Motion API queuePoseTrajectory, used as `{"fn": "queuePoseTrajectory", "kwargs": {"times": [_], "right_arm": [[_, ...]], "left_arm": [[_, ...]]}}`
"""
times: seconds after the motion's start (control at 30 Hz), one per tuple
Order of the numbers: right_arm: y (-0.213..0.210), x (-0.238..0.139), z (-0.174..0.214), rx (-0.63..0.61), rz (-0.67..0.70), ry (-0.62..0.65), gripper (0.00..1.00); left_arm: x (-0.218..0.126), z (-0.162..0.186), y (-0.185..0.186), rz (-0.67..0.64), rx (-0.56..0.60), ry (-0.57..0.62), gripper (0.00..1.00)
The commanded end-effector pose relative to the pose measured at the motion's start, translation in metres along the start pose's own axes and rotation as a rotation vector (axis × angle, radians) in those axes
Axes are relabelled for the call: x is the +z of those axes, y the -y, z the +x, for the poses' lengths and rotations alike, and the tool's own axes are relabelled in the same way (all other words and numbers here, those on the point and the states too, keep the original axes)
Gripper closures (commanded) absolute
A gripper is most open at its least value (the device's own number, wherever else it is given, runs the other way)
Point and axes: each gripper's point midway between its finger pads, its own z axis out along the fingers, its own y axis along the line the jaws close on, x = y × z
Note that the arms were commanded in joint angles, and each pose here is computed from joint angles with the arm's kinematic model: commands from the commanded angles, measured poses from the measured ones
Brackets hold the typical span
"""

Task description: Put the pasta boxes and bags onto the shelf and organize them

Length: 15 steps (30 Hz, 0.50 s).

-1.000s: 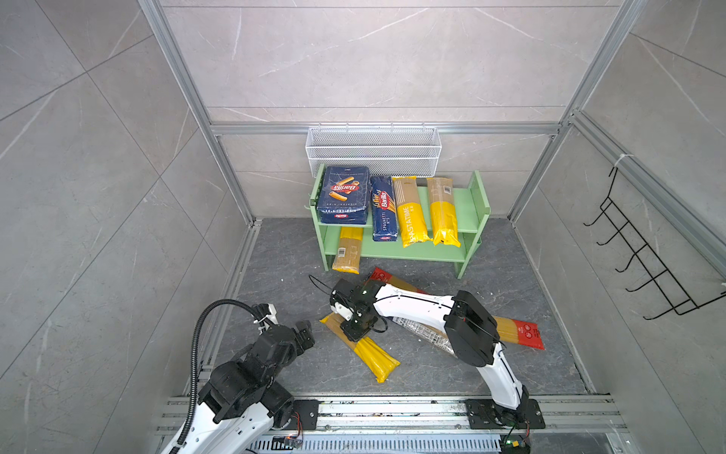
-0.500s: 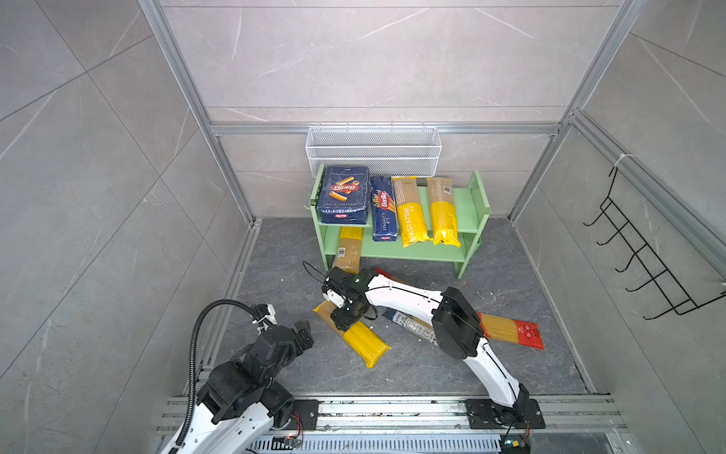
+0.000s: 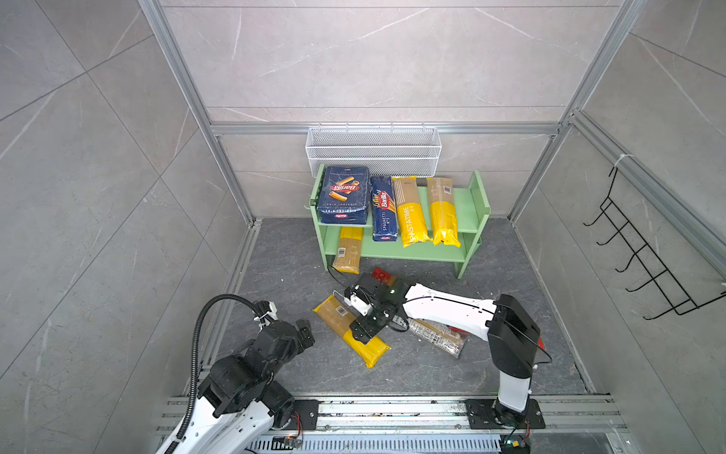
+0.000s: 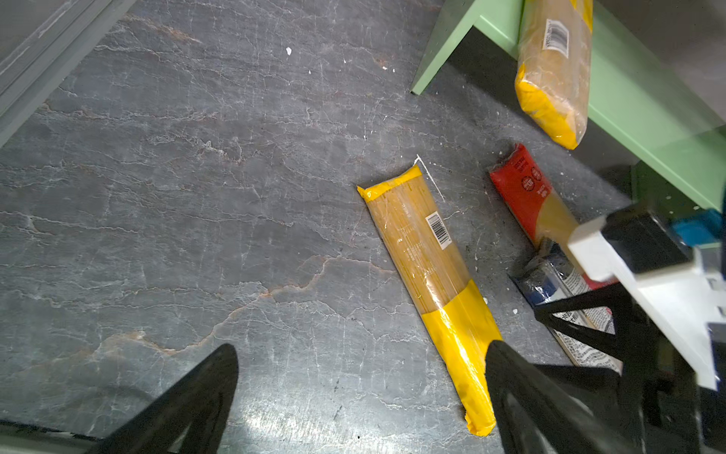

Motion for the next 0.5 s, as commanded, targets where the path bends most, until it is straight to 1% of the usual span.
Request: {"fn": "queuePoseTrajectory", "kwargs": {"times": [0.0, 0.2, 0.33, 0.47], "right_arm": [[-0.003, 0.002, 0.016, 0.018, 0.015, 0.022, 0.15], [-0.007, 0.016, 0.052, 0.024, 0.024, 0.001, 0.1], [-0.007, 0.024, 0.06, 0.023, 0.037, 0.015, 0.07], [-0.003, 0.032, 0.06, 0.038, 0.049, 0.06, 0.04]], "left_arm": [[-0.001, -0.001, 0.011, 0.029, -0.001, -0.022, 0.0], [0.004, 0.004, 0.017, 0.038, 0.011, -0.057, 0.0], [0.004, 0.006, 0.018, 0.045, 0.008, -0.06, 0.0], [0.005, 0.008, 0.016, 0.049, 0.001, -0.062, 0.0]]}}
